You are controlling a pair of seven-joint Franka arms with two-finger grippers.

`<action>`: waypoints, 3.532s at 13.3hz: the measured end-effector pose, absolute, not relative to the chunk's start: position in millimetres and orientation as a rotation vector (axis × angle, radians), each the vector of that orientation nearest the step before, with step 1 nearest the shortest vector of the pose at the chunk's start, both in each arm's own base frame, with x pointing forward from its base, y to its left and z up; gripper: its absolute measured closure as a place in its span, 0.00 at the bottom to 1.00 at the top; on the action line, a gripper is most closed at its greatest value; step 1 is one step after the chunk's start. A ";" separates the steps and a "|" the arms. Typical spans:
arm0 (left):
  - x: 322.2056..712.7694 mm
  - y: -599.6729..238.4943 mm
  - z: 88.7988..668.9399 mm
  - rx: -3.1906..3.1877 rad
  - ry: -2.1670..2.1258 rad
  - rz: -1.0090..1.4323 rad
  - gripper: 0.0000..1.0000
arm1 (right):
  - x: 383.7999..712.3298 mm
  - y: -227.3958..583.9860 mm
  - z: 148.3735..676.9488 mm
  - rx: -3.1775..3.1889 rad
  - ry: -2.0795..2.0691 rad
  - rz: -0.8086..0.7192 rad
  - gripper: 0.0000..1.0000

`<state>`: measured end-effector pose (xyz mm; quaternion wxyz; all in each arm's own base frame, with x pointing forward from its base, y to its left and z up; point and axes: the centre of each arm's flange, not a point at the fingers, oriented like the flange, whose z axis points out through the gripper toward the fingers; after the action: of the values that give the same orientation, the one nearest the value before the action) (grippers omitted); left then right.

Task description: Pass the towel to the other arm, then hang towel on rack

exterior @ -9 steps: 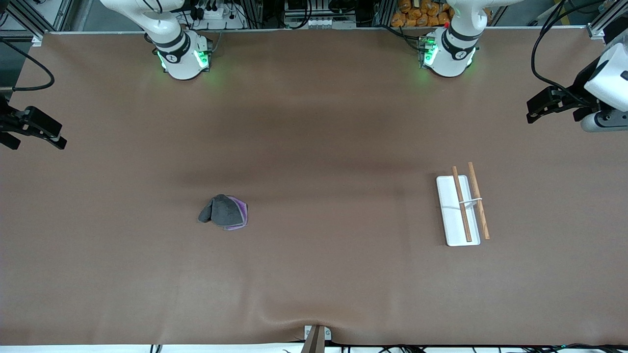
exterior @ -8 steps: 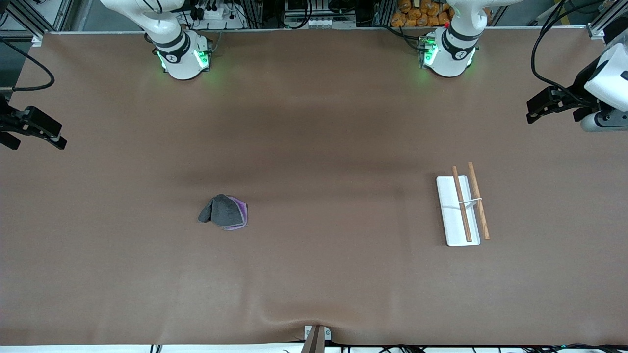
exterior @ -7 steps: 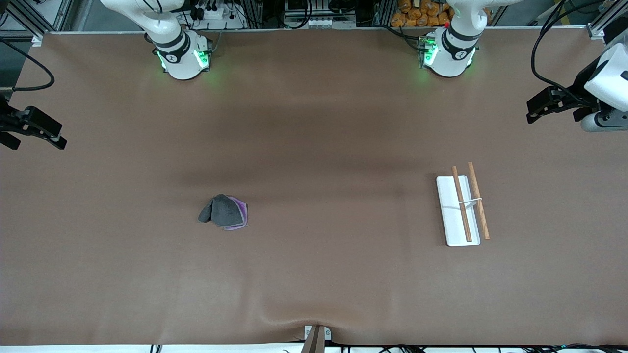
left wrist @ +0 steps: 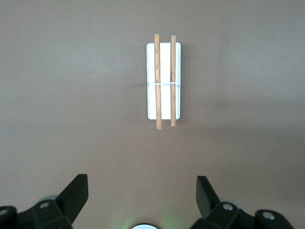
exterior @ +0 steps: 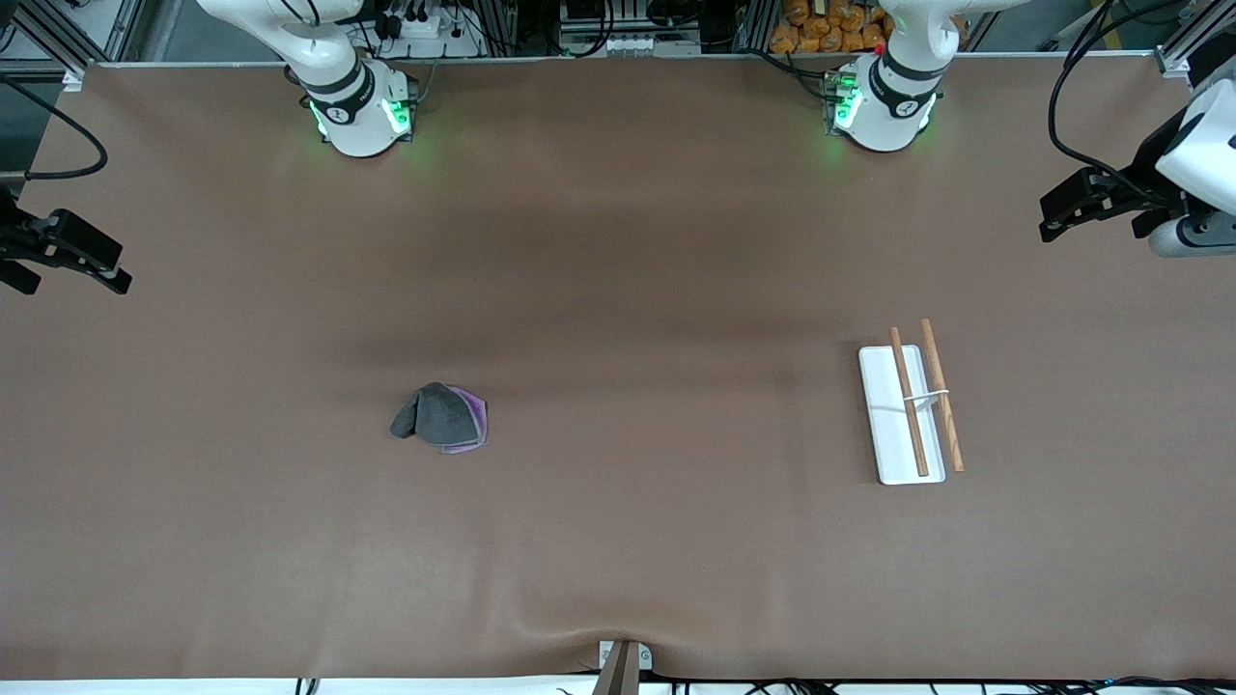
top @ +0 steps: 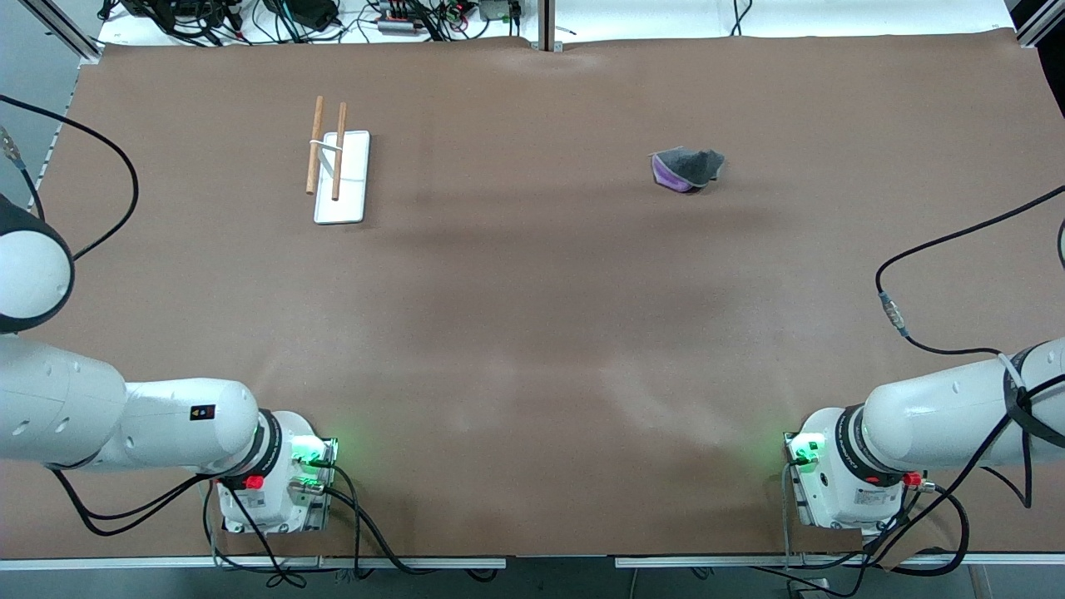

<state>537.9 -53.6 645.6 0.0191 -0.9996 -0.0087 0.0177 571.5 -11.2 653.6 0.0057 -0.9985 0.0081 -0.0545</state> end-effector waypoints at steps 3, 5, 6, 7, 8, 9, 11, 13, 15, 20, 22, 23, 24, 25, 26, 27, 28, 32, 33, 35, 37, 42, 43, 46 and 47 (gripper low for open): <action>538.2 -53.6 644.5 -3.103 -0.027 0.059 0.00 | 577.4 -11.7 641.1 -3.128 0.027 -0.135 0.00; 538.5 -53.6 642.0 -3.102 -0.027 0.069 0.00 | 589.0 -11.2 617.0 -3.131 0.026 -0.073 0.00; 538.7 -53.5 640.8 -3.102 -0.027 0.073 0.00 | 596.0 -11.5 602.5 -3.132 0.027 -0.037 0.00; 538.9 -53.3 640.0 -3.102 -0.027 0.075 0.00 | 602.3 -11.5 588.8 -3.133 0.028 -0.005 0.00; 539.0 -53.2 639.4 -3.101 -0.028 0.078 0.00 | 607.8 -11.3 575.7 -3.133 0.027 0.028 0.00; 539.1 -53.1 638.7 -3.101 -0.028 0.080 0.00 | 613.2 -11.0 561.5 -3.133 0.027 0.064 0.00; 540.0 -52.5 636.3 -3.101 -0.029 0.088 0.00 | 621.7 -9.9 538.7 -3.132 0.025 0.116 0.00; 540.9 -52.0 634.1 -3.101 -0.030 0.095 0.00 | 627.8 -9.3 528.4 -3.131 0.026 0.116 0.00; 541.5 -51.8 631.1 -3.100 -0.030 0.104 0.00 | 630.5 -8.7 523.9 -3.115 0.038 0.113 0.00; 542.5 -41.1 625.9 -3.099 -0.056 0.122 0.00 | 640.4 -5.0 504.9 -3.016 0.081 0.115 0.00; 542.5 -41.3 625.8 -3.099 -0.048 0.123 0.00 | 645.5 -5.4 490.1 -3.014 0.104 0.137 0.00; 542.6 -41.1 625.4 -3.099 -0.046 0.124 0.00 | 648.5 -5.3 480.4 -3.011 0.114 0.153 0.00; 542.8 -40.9 624.9 -3.099 -0.043 0.125 0.00 | 651.7 -4.9 467.9 -3.006 0.123 0.176 0.00; 542.9 -40.7 624.5 -3.100 -0.038 0.127 0.00 | 654.9 -3.7 454.5 -2.992 0.134 0.202 0.00; 543.0 -40.4 624.1 -3.100 -0.036 0.128 0.00 | 657.3 -2.1 442.9 -2.973 0.144 0.225 0.00; 543.2 -40.3 623.6 -3.100 -0.036 0.130 0.00 | 659.5 -1.0 432.3 -2.961 0.155 0.246 0.00; 543.4 -40.3 622.6 -3.099 -0.035 0.133 0.00 | 662.8 -0.6 420.9 -2.953 0.183 0.256 0.00; 544.1 -40.2 619.7 -3.099 -0.035 0.142 0.00 | 671.7 1.6 375.0 -2.932 0.410 0.329 0.00; 544.2 -40.1 619.4 -3.099 -0.035 0.143 0.00 | 673.3 1.6 359.5 -2.920 0.444 0.355 0.00; 544.5 -40.1 618.7 -3.099 -0.035 0.145 0.00 | 678.4 1.9 313.7 -2.818 0.535 0.404 0.00; 544.7 -40.1 618.0 -3.099 -0.032 0.147 0.00 | 678.2 -6.6 268.9 -2.687 0.632 0.478 0.00; 546.4 -39.9 614.5 -3.099 -0.030 0.157 0.00 | 675.7 20.6 249.8 -2.565 0.763 0.560 0.00; 546.6 -39.9 613.9 -3.099 -0.029 0.159 0.00 | 675.3 30.5 249.6 -2.563 0.779 0.573 0.00; 546.9 -40.1 612.3 -3.099 -0.029 0.164 0.00 | 670.2 56.2 241.2 -2.549 0.827 0.630 0.13; 546.9 -40.1 612.0 -3.099 -0.029 0.165 0.00 | 666.8 60.9 233.7 -2.539 0.837 0.654 0.13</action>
<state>546.9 -40.1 612.0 0.0193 -0.9984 -0.0092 0.0532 666.8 60.9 233.7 0.1934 -0.9051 0.2983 0.2330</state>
